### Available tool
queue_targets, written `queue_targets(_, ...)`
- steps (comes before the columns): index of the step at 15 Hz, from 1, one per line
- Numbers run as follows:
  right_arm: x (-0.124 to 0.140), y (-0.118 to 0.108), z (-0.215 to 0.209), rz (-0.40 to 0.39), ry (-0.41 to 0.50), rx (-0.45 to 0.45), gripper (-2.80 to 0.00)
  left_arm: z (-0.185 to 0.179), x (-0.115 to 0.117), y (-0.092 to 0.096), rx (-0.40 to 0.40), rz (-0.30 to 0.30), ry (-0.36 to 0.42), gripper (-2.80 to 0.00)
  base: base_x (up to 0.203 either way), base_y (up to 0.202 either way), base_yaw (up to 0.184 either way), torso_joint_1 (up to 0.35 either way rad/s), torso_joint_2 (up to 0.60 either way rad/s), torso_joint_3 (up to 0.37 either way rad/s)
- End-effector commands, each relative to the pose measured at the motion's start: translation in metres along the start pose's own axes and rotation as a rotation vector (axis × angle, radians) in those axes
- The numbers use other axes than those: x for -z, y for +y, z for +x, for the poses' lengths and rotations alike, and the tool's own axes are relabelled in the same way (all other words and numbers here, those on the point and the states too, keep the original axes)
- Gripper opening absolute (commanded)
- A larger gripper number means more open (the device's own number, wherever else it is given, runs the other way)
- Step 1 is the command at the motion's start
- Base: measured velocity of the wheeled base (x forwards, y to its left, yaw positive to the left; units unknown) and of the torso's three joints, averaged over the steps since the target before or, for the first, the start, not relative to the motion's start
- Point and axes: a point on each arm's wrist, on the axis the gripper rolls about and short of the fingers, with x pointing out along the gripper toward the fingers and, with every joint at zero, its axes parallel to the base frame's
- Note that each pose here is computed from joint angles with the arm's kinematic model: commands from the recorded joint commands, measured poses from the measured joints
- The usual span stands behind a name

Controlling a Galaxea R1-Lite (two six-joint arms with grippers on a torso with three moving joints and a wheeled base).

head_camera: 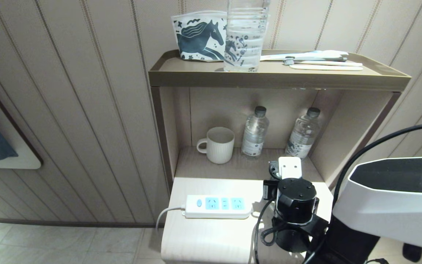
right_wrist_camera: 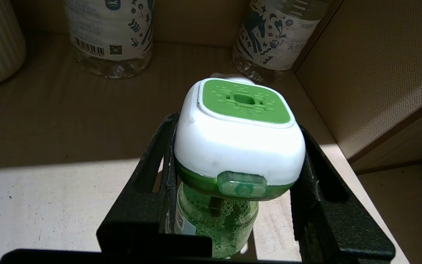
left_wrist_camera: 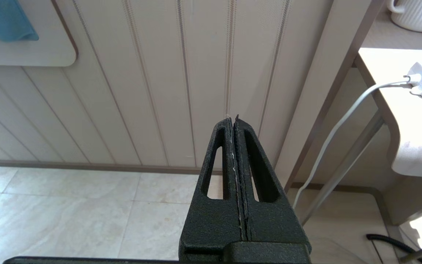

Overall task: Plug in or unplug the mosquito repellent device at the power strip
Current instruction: Place the mosquito repellent liquid on the table

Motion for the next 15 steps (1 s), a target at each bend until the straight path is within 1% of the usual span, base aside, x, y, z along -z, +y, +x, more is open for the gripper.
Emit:
queue_targets(1, -0.004, 0.002, 0.004, 0.045, -0.027, 0.014, -2.8, 0.0, 0.0, 0.0, -0.001, 0.0, 0.001, -2.8, 0.0, 0.0, 0.0, 0.0, 0.0, 0.0)
queue_targets(3, 0.006, 0.004, 0.01, 0.023, -0.012, 0.027, -2.8, 0.0, 0.0, 0.0, -0.001, 0.0, 0.0, -2.8, 0.0, 0.0, 0.0, 0.0, 0.0, 0.0)
queue_targets(6, 0.005, 0.004, 0.01, 0.022, -0.013, 0.026, -2.8, 0.0, 0.0, 0.0, -0.001, 0.0, 0.001, -2.8, 0.0, 0.0, 0.0, 0.0, 0.0, 0.0)
queue_targets(7, 0.006, 0.003, 0.01, 0.019, -0.011, 0.028, -0.43, 0.0, 0.0, 0.0, -0.001, 0.001, 0.001, -2.8, 0.0, 0.0, 0.0, 0.0, 0.0, 0.0)
queue_targets(8, 0.006, 0.003, 0.011, 0.017, -0.011, 0.029, 0.0, 0.0, 0.0, 0.0, -0.001, 0.001, 0.001, -2.8, 0.0, 0.0, 0.0, 0.0, 0.0, 0.0)
queue_targets(12, -0.005, -0.003, 0.006, 0.02, -0.027, 0.027, 0.0, 0.0, 0.0, 0.0, -0.001, 0.003, 0.001, -2.8, 0.0, 0.0, 0.0, 0.0, 0.0, 0.0)
queue_targets(15, -0.007, -0.007, -0.009, -0.007, -0.022, -0.005, 0.0, 0.0, 0.0, 0.0, 0.001, 0.012, 0.004, -2.8, 0.0, 0.0, 0.0, 0.0, 0.0, 0.0)
